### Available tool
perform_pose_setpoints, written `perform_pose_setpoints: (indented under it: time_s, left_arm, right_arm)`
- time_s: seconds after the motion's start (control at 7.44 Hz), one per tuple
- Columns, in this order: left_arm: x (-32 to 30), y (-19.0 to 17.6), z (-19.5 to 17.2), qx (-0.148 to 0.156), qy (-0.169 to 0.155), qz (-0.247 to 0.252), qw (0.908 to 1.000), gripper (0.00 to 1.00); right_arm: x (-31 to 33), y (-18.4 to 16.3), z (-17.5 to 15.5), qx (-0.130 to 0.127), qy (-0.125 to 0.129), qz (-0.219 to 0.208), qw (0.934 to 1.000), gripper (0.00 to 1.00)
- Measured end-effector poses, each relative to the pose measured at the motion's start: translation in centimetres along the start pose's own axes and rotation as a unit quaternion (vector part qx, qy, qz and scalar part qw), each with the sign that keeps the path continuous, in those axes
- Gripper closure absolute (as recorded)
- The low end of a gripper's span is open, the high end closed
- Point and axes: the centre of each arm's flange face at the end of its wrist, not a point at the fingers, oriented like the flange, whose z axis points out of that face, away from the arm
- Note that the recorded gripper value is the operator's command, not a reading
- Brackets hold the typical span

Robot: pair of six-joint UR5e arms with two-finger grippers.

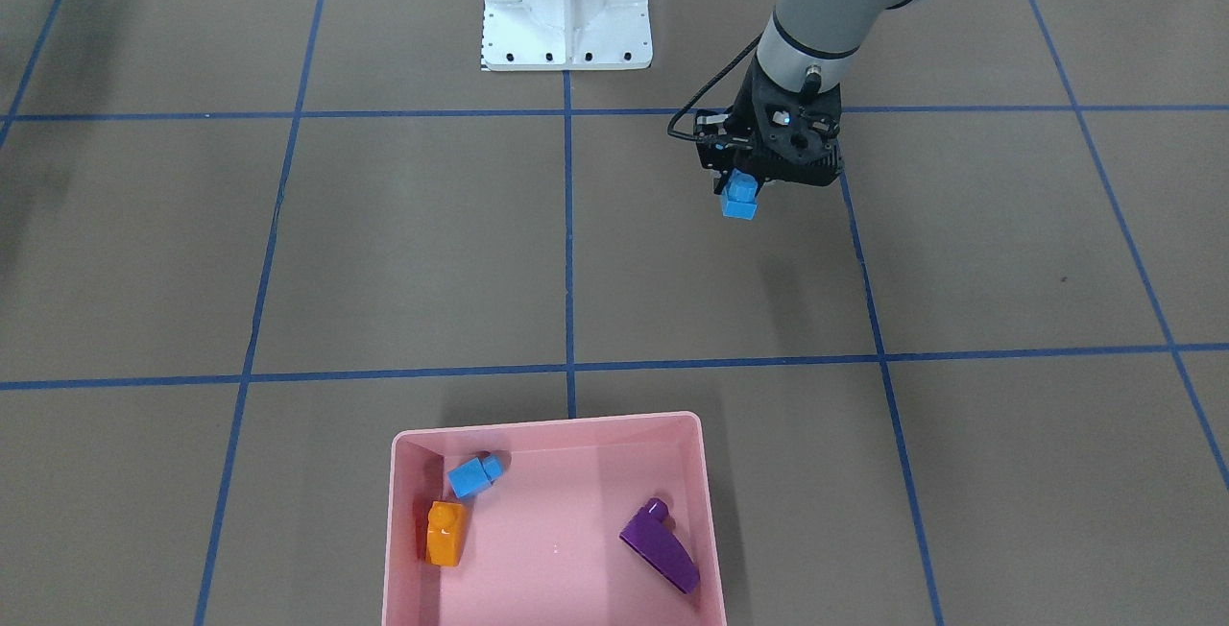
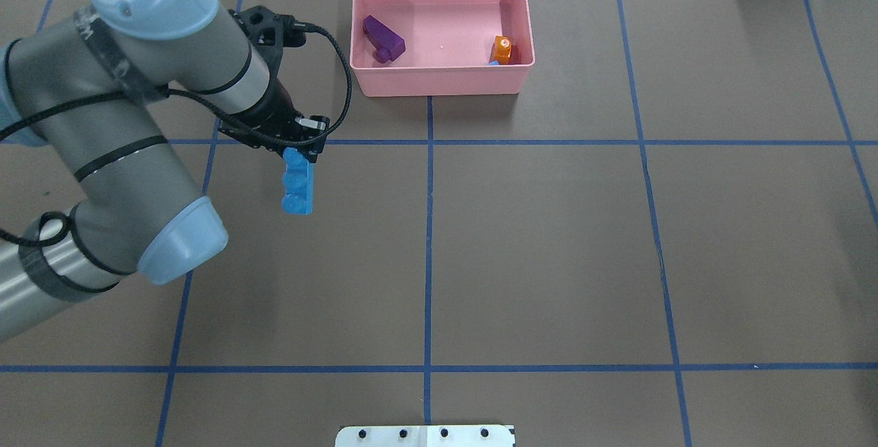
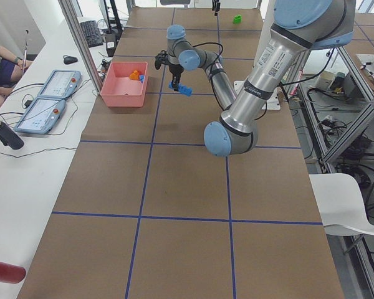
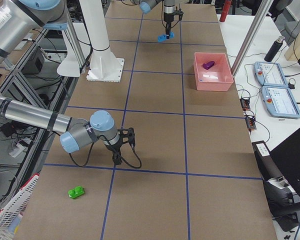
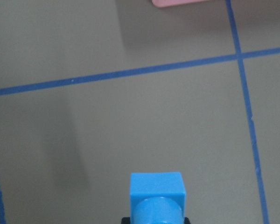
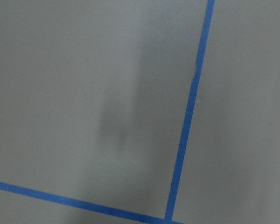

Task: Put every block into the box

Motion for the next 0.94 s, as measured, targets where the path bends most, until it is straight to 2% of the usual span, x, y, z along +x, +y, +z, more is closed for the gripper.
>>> perform_pose_setpoints:
  time_s: [0.54, 0.94]
  left_arm:
    - [8.1, -13.0, -2.3, 0.007, -0.016, -0.069, 0.9975, 1.0]
    - [11.0, -22.0, -0.2, 0.026, -0.008, -0.114, 0.9931, 1.0]
  right_arm:
    - [0.5, 1.5, 0.0, -0.002, 0.0, -0.009, 1.0, 0.0]
    - [0.5, 1.6, -0.1, -0.001, -0.001, -0.011, 0.9999, 0.0]
